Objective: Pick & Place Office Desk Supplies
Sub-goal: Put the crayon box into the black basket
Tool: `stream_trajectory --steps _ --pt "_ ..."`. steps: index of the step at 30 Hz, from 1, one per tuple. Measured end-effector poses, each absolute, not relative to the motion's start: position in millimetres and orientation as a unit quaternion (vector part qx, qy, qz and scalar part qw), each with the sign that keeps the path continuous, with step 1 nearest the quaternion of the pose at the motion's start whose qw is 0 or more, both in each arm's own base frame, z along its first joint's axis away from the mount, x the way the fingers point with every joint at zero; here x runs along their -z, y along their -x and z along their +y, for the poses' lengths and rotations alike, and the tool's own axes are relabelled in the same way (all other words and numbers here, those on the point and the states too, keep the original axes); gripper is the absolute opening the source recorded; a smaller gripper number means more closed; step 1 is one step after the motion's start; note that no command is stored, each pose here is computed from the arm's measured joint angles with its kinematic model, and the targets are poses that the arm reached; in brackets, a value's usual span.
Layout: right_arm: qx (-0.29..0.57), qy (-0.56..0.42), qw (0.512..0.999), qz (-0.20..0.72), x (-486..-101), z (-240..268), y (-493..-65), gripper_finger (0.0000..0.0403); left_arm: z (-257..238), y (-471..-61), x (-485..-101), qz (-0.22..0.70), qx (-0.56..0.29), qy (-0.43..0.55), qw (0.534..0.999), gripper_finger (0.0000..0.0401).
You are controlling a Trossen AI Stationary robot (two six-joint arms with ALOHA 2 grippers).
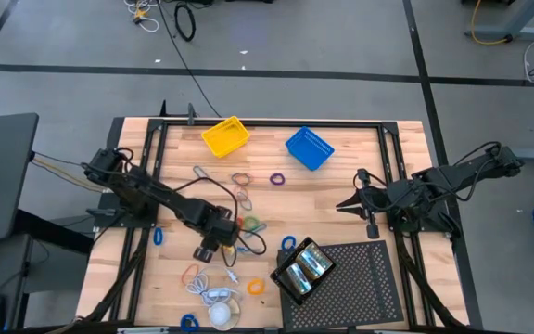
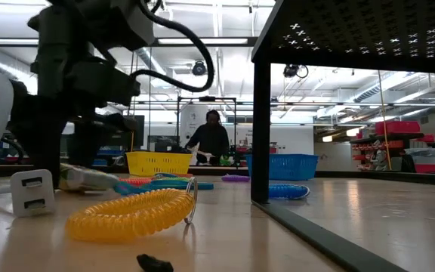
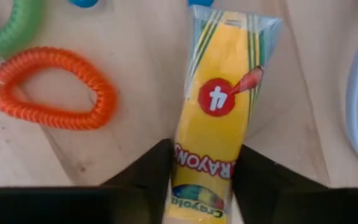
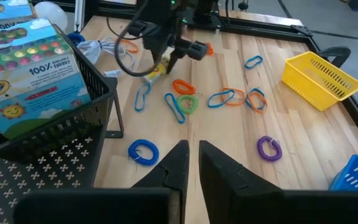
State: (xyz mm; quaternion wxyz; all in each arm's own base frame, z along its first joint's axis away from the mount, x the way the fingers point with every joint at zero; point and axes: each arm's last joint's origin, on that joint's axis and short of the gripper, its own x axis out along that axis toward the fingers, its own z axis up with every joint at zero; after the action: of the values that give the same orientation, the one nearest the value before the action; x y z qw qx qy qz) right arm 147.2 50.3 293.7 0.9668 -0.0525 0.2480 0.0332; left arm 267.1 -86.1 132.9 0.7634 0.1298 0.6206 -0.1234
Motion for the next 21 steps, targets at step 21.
stream_trajectory --steps 21 --pt "-0.008 0.047 0.969 0.244 -294 49 -147 0.0046 -115 -274 -230 0.615 -0.008 -0.271 0.741 0.0035"
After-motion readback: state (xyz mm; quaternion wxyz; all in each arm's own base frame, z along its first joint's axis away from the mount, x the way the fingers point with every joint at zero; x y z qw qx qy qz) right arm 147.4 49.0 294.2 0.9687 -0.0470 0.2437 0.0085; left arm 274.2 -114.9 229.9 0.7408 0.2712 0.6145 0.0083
